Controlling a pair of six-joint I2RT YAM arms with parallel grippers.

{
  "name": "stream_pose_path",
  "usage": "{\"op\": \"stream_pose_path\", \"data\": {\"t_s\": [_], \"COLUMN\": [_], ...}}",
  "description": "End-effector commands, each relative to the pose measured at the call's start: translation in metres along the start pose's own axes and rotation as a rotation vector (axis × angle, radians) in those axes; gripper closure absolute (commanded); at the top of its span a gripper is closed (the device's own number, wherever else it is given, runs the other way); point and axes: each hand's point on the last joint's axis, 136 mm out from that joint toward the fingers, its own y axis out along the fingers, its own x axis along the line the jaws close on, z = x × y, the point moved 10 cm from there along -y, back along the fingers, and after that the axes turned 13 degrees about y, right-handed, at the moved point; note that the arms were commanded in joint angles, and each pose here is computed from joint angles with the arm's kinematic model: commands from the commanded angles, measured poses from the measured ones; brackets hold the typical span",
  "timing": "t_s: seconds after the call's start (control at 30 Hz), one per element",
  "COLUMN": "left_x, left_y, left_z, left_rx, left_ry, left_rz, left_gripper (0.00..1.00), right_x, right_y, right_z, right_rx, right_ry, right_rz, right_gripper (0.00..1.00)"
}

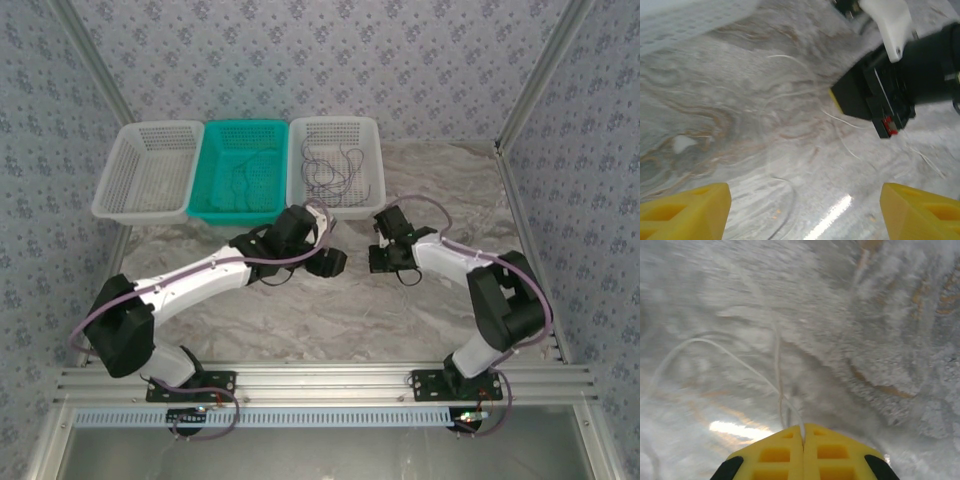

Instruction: Untangle the cables

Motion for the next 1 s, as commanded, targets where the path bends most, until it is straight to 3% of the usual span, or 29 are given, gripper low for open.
{"op": "stream_pose_path", "data": {"t_s": [0.0, 0.13, 0.33, 0.43, 0.53, 0.67, 0.83, 0.97], "left_x": [-0.018, -0.042, -0.046, -0.041, -0.031, -0.024, -0.001, 0.038], "left_y": [0.02, 0.057, 0.101, 0.12, 0.13, 0.119, 0.07, -0.001], "left_z": [0.013, 0.033, 0.031, 0.034, 0.04, 0.041, 0.024, 0.008], "left_rx": [0.117, 0.267, 0.23, 0.288, 0.337, 0.313, 0.167, 0.026], "left_ry": [0.081, 0.206, 0.131, 0.093, 0.067, 0.064, -0.014, -0.121], "left_rz": [0.254, 0.34, 0.384, 0.312, 0.178, 0.065, -0.018, -0.121], "left_gripper": [0.21, 0.2, 0.2, 0.2, 0.43, 1.0, 1.0, 1.0], "right_x": [0.014, 0.015, 0.018, 0.016, 0.014, -0.002, -0.039, -0.069], "right_y": [-0.04, -0.063, -0.101, -0.121, -0.137, -0.152, -0.173, -0.19], "right_z": [-0.003, -0.002, -0.01, -0.016, -0.02, -0.026, -0.024, -0.011], "right_rx": [-0.065, -0.098, -0.175, -0.224, -0.261, -0.311, -0.404, -0.52], "right_ry": [0.017, 0.043, 0.068, 0.105, 0.124, 0.227, 0.415, 0.544], "right_rz": [-0.174, -0.21, -0.245, -0.265, -0.274, -0.21, -0.056, 0.071], "right_gripper": [1.0, 1.0, 1.0, 1.0, 1.0, 1.0, 1.0, 1.0]}}
